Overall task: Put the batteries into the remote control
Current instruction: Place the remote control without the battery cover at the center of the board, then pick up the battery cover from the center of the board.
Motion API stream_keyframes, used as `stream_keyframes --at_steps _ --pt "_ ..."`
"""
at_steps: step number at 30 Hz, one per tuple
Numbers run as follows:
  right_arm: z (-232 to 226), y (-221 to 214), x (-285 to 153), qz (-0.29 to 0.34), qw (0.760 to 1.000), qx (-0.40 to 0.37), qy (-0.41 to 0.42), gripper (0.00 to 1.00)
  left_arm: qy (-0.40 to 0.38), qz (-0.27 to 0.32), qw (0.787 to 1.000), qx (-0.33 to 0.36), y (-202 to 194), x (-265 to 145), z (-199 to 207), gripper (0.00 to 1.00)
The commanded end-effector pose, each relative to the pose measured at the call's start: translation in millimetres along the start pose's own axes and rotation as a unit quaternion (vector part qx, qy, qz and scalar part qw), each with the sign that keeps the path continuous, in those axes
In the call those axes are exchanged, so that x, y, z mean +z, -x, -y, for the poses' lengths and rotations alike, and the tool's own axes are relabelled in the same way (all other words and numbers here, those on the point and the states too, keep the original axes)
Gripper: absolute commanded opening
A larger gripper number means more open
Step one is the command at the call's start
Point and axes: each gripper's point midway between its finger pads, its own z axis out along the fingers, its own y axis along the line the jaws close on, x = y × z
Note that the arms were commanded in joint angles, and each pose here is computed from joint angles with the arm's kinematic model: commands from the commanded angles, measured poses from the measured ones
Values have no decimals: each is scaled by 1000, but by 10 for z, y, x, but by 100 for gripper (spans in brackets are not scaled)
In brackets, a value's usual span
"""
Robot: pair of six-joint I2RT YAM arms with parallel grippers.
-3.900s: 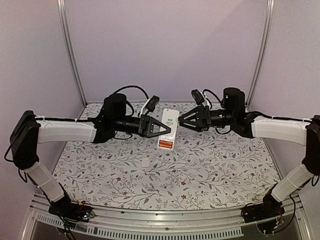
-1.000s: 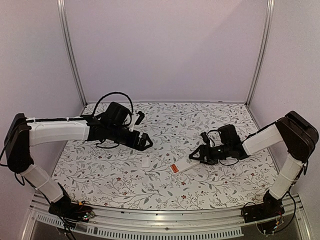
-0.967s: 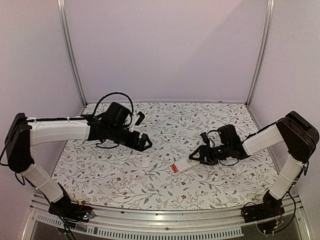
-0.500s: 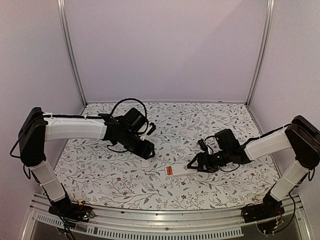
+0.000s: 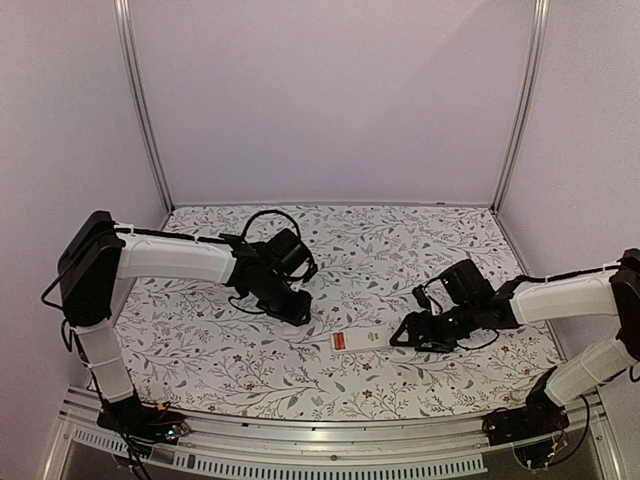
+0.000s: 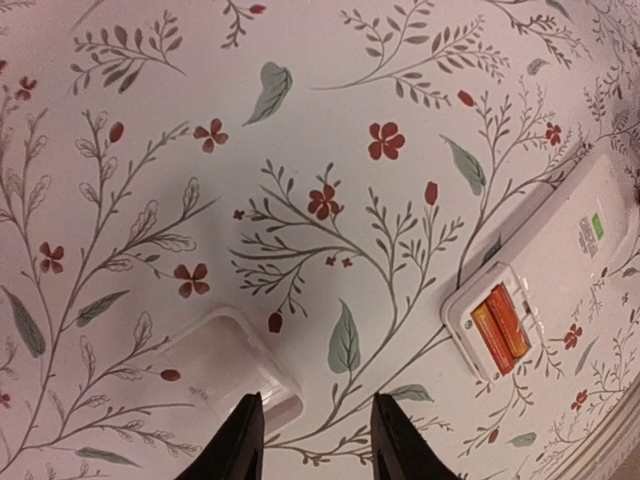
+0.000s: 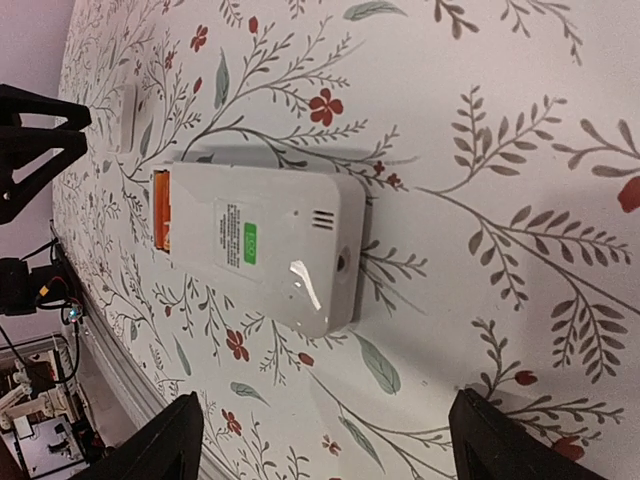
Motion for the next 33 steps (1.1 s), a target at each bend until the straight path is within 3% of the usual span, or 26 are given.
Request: stream_keyframes --at_steps 1,8,14,21,25,33 --pt "107 12 -211 26 998 -16 -53 87 28 -23 999 -14 -56 118 -49 35" --pt "-120 182 -363 43 994 -92 -40 85 65 -42 997 -15 -99 255 -167 30" --pt "17 108 -305 -2 986 -126 -110 85 84 -54 995 -10 -149 348 -224 24" --pt "6 194 -129 -18 985 -133 -109 85 91 -63 994 -4 -196 395 -263 11" --pt "-41 227 1 -32 986 -136 -95 85 86 -49 995 -7 -146 311 -269 0" --pt "-19 96 213 -60 970 -189 -140 85 22 2 999 -30 -39 -12 -188 0"
